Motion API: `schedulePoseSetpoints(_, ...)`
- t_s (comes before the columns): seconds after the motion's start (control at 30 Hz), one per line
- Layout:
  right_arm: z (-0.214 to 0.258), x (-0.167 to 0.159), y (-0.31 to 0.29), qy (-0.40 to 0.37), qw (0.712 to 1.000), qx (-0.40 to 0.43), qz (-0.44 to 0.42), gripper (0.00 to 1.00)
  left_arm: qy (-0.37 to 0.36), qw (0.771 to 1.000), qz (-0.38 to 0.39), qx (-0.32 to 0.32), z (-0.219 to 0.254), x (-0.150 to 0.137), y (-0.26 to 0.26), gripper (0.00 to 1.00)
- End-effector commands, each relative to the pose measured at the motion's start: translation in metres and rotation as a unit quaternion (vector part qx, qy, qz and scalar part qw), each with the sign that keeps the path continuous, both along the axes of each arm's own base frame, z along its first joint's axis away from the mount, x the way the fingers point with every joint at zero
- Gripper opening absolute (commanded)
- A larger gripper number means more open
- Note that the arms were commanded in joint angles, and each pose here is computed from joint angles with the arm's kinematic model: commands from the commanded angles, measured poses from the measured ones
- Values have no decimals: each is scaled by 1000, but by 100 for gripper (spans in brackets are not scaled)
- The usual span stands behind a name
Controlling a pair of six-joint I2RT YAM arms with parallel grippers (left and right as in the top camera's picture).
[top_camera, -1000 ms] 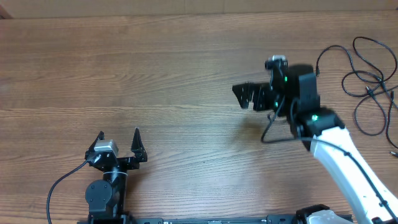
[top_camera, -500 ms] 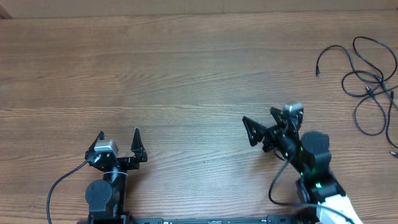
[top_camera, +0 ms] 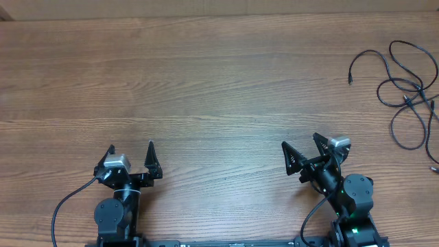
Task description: Untangle cables
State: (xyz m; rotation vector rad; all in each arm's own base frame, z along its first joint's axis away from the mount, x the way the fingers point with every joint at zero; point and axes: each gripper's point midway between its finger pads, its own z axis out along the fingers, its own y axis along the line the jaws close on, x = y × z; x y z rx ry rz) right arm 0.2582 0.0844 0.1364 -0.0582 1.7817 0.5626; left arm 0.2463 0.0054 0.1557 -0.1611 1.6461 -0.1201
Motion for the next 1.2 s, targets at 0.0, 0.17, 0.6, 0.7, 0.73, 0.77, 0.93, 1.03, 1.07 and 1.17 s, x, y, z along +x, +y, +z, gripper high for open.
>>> schedulePoseSetpoints(0.0, 0, -1, -11, -6, 1000, -2, -22, 100, -2, 1000, 9, 12, 0, 0, 4, 100)
schedulePoseSetpoints(0.17, 2, -6, -19, -19, 999, -25, -35, 100, -2, 1000, 9, 12, 0, 0, 4, 100)
schedulePoseSetpoints(0.6, 28, -14, -47, -93, 989, -77, -83, 100, -2, 1000, 9, 12, 0, 0, 4, 100)
schedulePoseSetpoints(0.7, 39, -16, -47, -130, 981, -115, -81, 100, -2, 1000, 9, 12, 0, 0, 4, 100)
schedulePoseSetpoints(0.73, 38, -16, -48, -131, 980, -123, -80, 100, -2, 1000, 9, 12, 0, 0, 4, 100)
schedulePoseSetpoints(0.77, 38, -16, -48, -134, 979, -130, -80, 100, -2, 1000, 9, 12, 0, 0, 4, 100)
schedulePoseSetpoints(0.93, 38, -16, -48, -146, 971, -171, -76, 100, -2, 1000, 9, 12, 0, 0, 4, 100)
schedulePoseSetpoints(1.03, 38, -16, -48, -149, 969, -180, -75, 100, -2, 1000, 9, 12, 0, 0, 4, 100)
schedulePoseSetpoints(1.07, 38, -16, -48, -148, 969, -180, -76, 100, -2, 1000, 9, 12, 0, 0, 4, 100)
schedulePoseSetpoints(1.17, 38, -16, -49, -148, 969, -180, -77, 100, -2, 1000, 9, 12, 0, 0, 4, 100)
